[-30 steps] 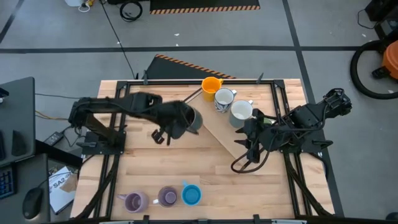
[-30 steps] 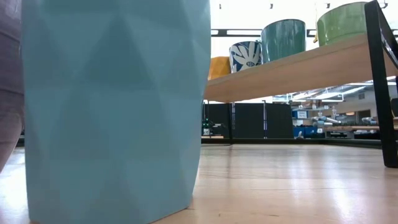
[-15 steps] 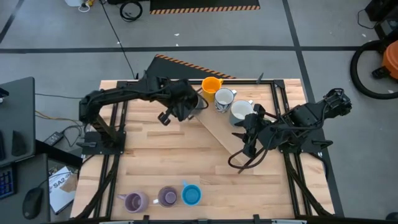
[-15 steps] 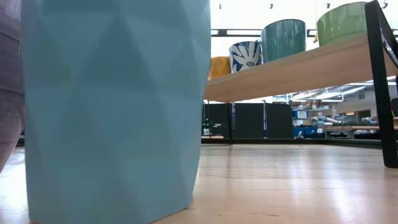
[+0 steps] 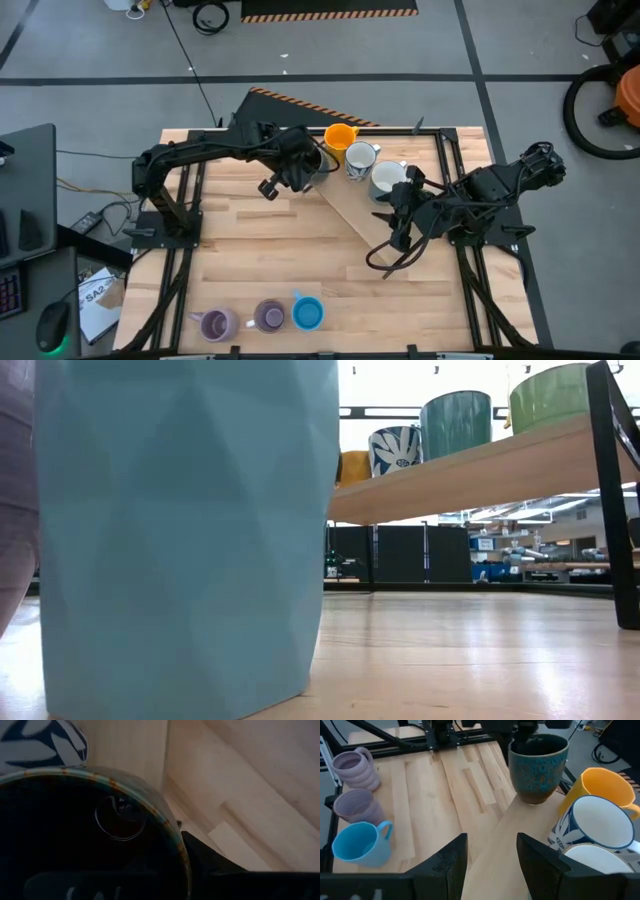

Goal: Place coffee mugs
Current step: Put the dark blue patterned mug on the shelf

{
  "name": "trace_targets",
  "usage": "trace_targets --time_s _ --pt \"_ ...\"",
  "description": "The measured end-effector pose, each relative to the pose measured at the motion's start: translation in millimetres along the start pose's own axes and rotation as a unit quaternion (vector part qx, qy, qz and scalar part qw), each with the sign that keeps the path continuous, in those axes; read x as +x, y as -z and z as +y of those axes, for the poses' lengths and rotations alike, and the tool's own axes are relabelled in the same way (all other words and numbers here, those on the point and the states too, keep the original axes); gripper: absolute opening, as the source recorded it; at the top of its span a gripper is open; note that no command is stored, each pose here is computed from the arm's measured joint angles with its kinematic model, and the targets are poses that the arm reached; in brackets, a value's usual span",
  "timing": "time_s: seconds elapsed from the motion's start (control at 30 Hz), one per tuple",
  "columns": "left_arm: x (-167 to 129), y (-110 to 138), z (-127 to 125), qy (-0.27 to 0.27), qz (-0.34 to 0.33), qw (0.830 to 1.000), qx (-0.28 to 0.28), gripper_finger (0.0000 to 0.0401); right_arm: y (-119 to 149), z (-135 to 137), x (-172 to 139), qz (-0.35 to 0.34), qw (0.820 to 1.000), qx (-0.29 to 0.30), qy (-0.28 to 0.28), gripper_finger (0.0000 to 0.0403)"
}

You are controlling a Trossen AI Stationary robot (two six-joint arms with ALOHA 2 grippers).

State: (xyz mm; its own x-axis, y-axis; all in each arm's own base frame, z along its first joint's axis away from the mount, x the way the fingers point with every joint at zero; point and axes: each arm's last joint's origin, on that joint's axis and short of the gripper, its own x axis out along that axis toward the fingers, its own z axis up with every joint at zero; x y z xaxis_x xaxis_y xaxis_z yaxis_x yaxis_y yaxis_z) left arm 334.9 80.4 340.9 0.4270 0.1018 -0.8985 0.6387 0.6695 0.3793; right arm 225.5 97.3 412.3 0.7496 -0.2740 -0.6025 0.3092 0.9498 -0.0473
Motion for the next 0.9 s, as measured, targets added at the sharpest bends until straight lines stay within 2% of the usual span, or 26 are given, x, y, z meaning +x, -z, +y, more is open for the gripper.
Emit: trace_targets --time_s 0.9 --pt "3.7 5.7 1.7 0.011 0.01 1.0 -0.014 0.0048 1.8 4.3 -1.6 0.015 0.999 -0.018 -0.037 0.0176"
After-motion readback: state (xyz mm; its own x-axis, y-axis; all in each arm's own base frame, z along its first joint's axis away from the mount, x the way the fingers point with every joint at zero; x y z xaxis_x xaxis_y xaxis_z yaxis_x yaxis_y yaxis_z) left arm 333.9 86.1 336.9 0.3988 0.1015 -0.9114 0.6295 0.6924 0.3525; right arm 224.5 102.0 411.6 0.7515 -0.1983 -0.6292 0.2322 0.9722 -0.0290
